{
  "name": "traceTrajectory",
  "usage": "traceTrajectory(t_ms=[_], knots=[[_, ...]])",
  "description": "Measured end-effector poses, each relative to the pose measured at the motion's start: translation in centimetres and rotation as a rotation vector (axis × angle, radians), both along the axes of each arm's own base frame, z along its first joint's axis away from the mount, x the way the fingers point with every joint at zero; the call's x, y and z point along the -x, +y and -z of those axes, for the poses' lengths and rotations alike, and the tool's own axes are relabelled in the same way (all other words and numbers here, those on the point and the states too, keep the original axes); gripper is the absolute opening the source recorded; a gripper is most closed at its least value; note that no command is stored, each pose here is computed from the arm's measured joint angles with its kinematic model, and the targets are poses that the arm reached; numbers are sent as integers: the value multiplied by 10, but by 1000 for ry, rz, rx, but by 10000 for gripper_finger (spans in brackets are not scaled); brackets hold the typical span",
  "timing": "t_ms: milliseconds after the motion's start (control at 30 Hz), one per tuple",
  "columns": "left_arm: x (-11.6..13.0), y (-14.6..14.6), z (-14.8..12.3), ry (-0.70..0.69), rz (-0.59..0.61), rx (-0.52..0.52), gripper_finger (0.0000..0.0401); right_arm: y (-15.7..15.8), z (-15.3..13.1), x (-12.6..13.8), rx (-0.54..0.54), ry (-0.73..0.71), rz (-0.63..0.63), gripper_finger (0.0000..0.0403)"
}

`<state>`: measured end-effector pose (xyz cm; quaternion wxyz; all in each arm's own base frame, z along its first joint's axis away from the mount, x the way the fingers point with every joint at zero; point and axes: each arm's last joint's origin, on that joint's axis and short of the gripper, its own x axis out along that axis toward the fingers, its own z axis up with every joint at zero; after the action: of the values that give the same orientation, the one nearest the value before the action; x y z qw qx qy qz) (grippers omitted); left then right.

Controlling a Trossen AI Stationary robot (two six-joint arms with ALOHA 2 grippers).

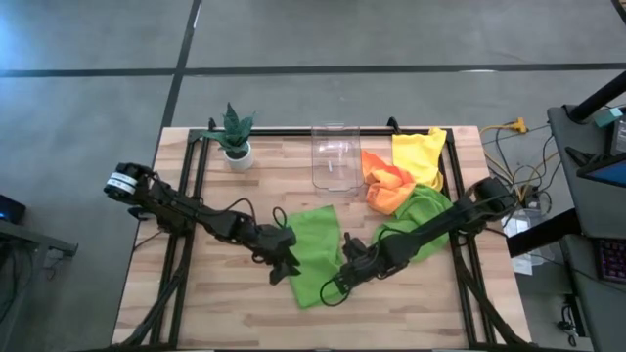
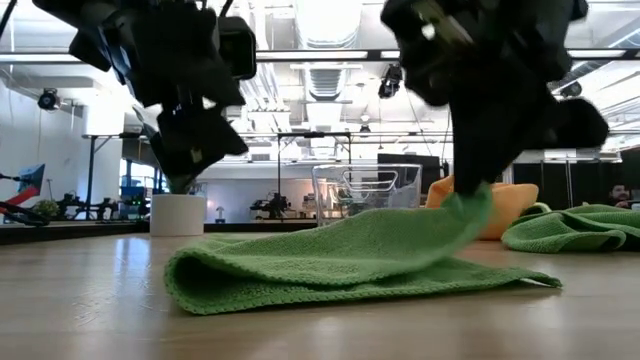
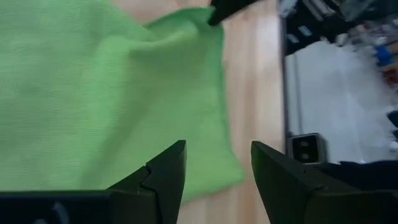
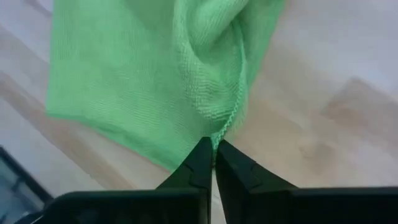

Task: Fold microfiber towels
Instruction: Fold the top green towel

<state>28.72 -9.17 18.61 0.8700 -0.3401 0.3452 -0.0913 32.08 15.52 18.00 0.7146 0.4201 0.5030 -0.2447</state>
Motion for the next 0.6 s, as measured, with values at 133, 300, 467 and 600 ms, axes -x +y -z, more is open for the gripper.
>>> traceTrajectory(t_ms=[133,300,467,600], knots=[[-1,-2,4,29,-6,44,166,5,-18,-1,50,14,-1,9],[-10,-6,21,87,-1,115,166,11,-30,-3,45,-8,2,9],[-18,-12,48,174,-26,155,166,19,-32,0,29,-16,22,9],[-19,-16,61,256,5,209,166,24,-31,3,16,-16,36,9]])
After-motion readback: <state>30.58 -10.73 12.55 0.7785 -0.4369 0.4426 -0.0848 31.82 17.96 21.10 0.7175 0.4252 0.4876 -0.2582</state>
